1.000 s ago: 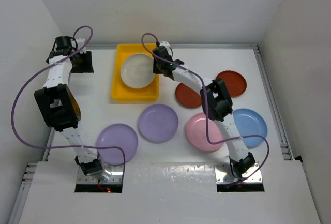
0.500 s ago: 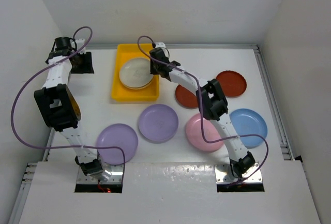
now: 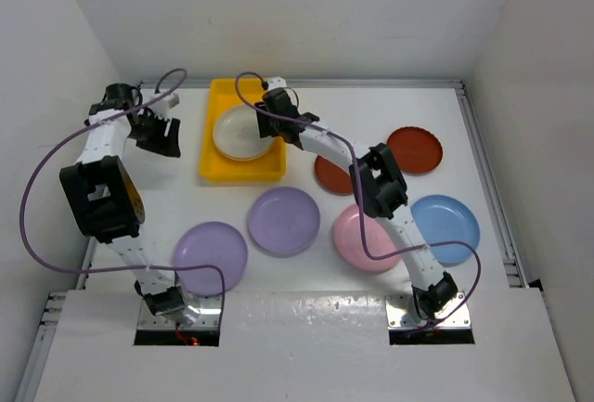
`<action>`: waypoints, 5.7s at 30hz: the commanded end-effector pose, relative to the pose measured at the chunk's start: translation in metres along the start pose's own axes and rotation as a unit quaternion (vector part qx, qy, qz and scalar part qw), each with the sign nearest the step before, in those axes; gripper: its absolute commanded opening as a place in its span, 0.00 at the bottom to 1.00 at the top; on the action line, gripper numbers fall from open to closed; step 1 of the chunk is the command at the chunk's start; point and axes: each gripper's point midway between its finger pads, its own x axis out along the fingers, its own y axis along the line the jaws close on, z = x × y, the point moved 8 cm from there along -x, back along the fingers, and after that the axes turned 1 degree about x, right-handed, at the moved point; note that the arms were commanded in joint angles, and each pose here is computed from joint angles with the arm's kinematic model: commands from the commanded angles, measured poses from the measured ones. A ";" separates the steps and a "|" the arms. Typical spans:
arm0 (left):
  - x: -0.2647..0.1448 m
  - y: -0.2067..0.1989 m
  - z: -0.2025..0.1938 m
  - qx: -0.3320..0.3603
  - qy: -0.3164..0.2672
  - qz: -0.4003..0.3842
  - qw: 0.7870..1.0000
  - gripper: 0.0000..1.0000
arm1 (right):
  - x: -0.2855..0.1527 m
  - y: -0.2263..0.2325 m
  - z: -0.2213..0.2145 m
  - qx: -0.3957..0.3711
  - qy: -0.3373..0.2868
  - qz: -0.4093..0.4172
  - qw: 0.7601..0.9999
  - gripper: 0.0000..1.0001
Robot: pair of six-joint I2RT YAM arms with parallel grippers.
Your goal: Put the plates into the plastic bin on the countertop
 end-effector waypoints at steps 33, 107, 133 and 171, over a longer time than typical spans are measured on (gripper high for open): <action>0.007 -0.120 -0.137 0.260 0.153 -0.128 0.945 0.00 | -0.183 -0.124 0.068 0.100 -0.160 -0.107 0.976 0.73; 0.027 -0.063 0.148 0.000 -0.144 0.063 0.988 0.58 | -0.204 -0.052 -0.144 -0.071 0.254 0.099 0.959 0.62; -0.013 -0.034 0.131 -0.021 -0.148 0.127 0.981 0.59 | -0.263 -0.014 -0.027 -0.129 0.163 0.361 0.909 0.00; -0.018 -0.013 0.100 -0.053 -0.121 0.152 0.980 0.59 | -0.021 0.006 0.040 0.216 -0.003 0.047 0.975 0.14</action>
